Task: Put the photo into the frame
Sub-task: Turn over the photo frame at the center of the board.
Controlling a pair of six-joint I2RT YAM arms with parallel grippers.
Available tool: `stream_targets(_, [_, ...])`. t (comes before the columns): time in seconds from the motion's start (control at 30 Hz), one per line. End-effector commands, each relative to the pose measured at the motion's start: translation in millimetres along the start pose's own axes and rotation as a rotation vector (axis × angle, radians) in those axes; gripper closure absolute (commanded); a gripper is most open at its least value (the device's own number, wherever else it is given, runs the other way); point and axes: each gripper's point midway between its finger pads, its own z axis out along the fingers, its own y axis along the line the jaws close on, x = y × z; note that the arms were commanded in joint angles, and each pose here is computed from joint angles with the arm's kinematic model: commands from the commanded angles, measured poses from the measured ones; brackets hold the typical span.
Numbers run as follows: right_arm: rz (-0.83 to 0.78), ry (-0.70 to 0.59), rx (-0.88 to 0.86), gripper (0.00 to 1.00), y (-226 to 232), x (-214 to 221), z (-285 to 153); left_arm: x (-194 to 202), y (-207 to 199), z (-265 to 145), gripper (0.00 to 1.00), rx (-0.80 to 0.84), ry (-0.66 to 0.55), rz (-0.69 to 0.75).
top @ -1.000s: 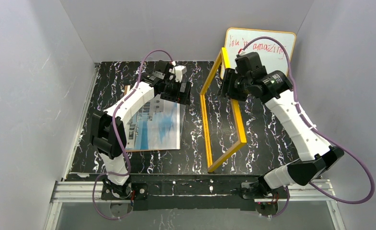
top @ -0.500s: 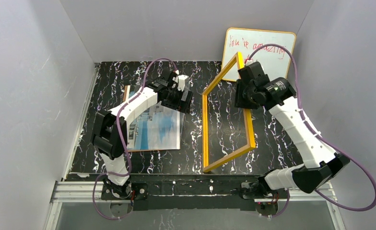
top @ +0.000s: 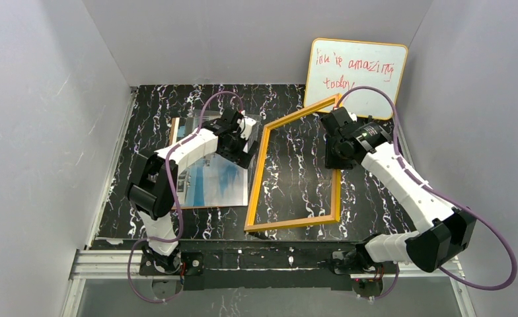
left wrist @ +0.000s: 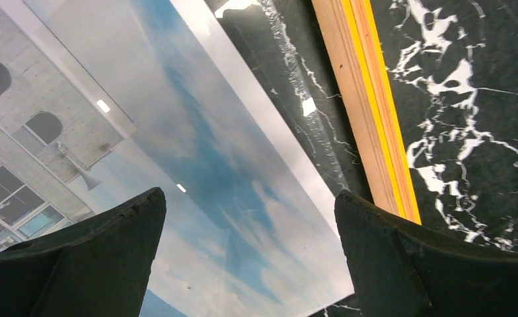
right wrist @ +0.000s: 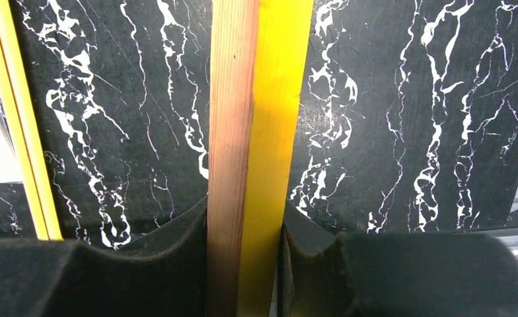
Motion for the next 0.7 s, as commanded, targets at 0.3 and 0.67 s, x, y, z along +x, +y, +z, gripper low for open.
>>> stream_targets(0.3, [-0.008,-0.022,0.017,0.61,15,-4,55,35,26,9,0.02,-0.125,0.076,0.104])
stream_targets(0.67, [-0.058,0.073,0.134,0.6,2,29,111,58,37,20,0.02,-0.172,0.122,0.158])
